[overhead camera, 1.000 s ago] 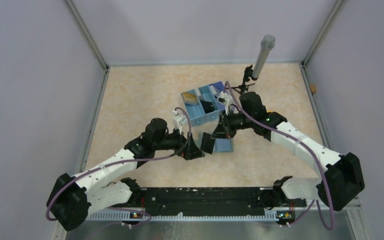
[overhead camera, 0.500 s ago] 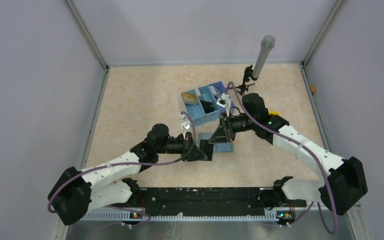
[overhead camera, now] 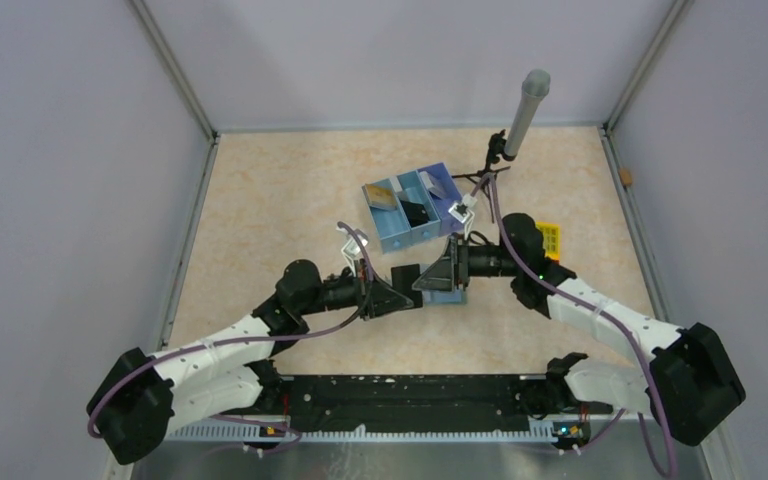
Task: Put the credit cards into the card holder
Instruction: Insert the credit card into the card holder.
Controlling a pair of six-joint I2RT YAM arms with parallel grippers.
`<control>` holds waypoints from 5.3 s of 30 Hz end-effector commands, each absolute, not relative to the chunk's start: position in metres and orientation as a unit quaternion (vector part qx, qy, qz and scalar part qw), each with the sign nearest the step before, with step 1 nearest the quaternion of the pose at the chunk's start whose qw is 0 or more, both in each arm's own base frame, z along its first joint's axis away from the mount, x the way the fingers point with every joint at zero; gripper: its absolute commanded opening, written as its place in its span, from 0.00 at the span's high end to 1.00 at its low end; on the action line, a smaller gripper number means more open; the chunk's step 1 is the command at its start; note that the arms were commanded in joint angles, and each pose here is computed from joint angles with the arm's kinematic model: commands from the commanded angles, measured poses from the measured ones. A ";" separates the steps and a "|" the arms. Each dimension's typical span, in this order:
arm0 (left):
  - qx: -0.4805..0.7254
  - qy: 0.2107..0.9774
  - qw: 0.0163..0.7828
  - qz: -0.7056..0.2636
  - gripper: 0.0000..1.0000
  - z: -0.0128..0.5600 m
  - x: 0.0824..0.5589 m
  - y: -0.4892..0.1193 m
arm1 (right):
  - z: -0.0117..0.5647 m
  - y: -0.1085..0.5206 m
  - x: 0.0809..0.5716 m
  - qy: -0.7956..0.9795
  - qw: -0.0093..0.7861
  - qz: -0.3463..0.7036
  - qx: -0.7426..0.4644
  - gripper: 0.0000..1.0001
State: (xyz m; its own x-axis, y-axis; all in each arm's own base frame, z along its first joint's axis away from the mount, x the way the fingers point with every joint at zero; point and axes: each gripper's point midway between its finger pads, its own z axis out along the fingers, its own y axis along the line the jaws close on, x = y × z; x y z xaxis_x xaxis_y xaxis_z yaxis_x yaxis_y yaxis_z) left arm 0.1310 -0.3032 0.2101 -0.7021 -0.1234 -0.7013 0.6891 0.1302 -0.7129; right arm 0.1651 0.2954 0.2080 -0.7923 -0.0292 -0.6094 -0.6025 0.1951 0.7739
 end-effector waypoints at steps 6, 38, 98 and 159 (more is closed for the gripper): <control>0.190 0.664 0.343 -0.637 1.00 0.219 0.139 -0.307 | 0.264 0.305 0.163 0.656 0.293 0.665 -0.206 0.74; -0.011 0.878 0.284 -0.385 0.25 0.072 0.216 -0.285 | 0.098 0.220 0.270 0.836 0.334 0.434 -0.032 1.00; -0.002 0.919 0.247 -0.307 0.79 0.015 0.234 -0.290 | 0.021 0.228 0.278 0.850 0.261 0.453 0.063 1.00; 0.011 0.923 0.239 -0.300 0.87 0.006 0.238 -0.296 | 0.034 0.287 0.268 0.921 0.278 0.266 -0.058 0.64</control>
